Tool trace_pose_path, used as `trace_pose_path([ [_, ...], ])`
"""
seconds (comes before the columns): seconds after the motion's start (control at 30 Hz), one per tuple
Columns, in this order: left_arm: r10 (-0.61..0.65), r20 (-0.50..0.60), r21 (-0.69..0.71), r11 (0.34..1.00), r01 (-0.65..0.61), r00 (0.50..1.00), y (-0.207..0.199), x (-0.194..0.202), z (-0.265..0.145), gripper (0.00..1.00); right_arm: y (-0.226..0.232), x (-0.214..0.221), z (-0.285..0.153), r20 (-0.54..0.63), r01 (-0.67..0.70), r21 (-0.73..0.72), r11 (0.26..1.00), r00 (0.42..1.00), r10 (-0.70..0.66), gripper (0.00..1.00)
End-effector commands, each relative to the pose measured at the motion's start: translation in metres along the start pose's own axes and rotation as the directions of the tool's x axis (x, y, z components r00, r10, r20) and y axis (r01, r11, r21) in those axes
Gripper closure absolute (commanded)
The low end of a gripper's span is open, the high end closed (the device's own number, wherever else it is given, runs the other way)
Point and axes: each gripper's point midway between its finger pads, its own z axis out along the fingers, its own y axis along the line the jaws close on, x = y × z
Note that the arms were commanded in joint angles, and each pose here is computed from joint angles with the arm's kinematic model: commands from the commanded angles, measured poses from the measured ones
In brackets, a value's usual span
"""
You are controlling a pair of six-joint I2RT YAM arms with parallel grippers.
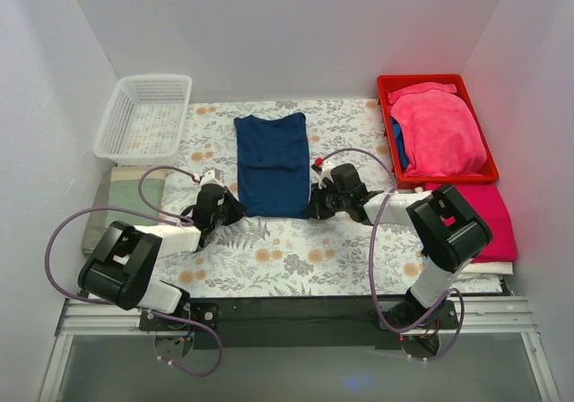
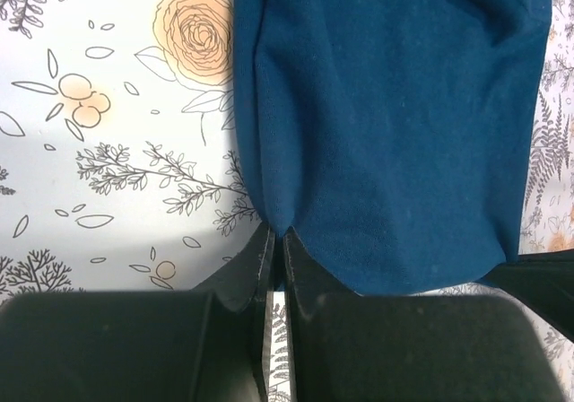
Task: Fold and stack the t-shirts
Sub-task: Grab one side of the 2/3 rectangular tshirt with both arms, then fold the long partially folded tshirt into a neat square
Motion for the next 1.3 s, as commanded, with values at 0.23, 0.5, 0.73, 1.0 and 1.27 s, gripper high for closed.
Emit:
trace_pose_path([
  [0.23, -0.042, 0.012, 0.067, 0.997, 0.041, 0.999, -0.015, -0.003, -0.041, 1.0, 0.031, 0.019, -0.036, 0.019, 0.016, -0.066, 0.998, 1.0, -0.015, 0.99],
  [0.5, -0.038, 0.144, 0.156, 0.988, 0.015, 0.989, -0.057, -0.027, -0.088, 1.0, 0.057, 0.017, -0.061, 0.055, 0.076, -0.06, 0.995, 0.996, -0.073, 0.99],
  [0.73, -0.051, 0.188, 0.095, 0.995, 0.034, 0.981, -0.058, -0.034, -0.12, 1.0, 0.084, -0.003, -0.1, 0.15, 0.112, -0.019, 0.993, 0.983, -0.108, 0.99],
  [1.0, -0.102, 0.306, 0.094, 0.993, 0.077, 0.946, -0.054, -0.068, -0.163, 1.0, 0.105, -0.038, -0.142, 0.287, 0.151, 0.02, 0.988, 0.946, -0.15, 0.99],
  [1.27, -0.183, 0.336, 0.064, 0.983, 0.172, 0.924, -0.045, -0.074, -0.166, 1.0, 0.113, -0.053, -0.143, 0.292, 0.185, 0.031, 0.982, 0.938, -0.186, 0.99],
])
